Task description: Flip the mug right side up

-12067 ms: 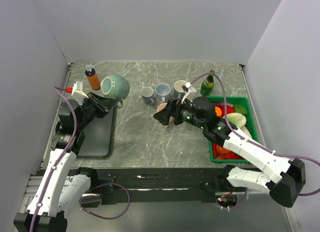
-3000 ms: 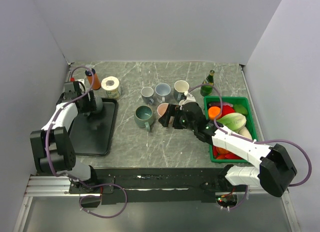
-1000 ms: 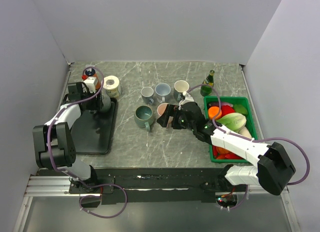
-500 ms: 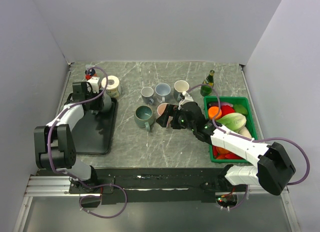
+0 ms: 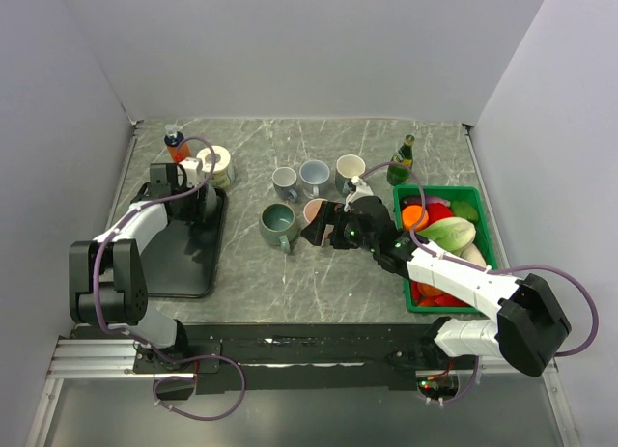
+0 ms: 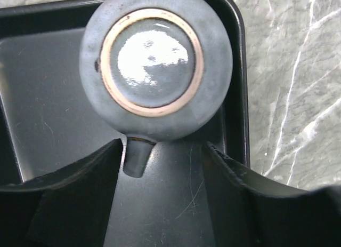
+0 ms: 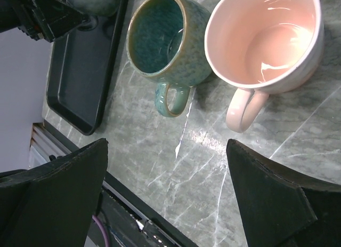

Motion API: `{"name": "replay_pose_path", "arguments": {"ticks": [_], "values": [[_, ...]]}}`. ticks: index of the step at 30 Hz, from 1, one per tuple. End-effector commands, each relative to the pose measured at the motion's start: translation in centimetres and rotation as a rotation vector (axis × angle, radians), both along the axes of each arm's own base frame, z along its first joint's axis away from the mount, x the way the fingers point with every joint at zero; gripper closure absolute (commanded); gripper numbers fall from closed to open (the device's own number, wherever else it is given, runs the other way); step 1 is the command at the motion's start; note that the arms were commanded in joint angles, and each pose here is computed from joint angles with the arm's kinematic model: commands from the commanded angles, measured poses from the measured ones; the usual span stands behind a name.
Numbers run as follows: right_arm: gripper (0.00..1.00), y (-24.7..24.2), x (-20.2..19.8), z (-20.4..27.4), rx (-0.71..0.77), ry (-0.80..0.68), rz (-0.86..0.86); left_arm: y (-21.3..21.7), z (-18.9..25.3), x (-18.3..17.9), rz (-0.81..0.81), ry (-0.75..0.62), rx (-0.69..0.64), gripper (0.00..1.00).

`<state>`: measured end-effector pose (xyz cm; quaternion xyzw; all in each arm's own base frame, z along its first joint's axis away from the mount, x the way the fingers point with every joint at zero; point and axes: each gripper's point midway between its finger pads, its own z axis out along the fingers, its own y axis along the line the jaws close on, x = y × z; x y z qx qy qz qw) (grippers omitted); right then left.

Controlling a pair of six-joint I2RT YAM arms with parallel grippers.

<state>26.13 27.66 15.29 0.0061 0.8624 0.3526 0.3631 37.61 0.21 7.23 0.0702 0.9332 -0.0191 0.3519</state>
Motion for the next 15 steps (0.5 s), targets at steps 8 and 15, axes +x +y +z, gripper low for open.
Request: {"name": "replay_pose_path", "arguments": {"ticks": [8, 15], "values": [[0.03, -0.2, 0.6, 2.0, 0.027, -0.058, -0.02, 0.8, -0.7, 0.9, 0.081, 0.037, 0.029, 0.54], [0.04, -0.4, 0.3, 2.2, 0.043, -0.06, -0.024, 0.4, 0.0, 1.1, 0.081, 0.02, 0.045, 0.8]]}}
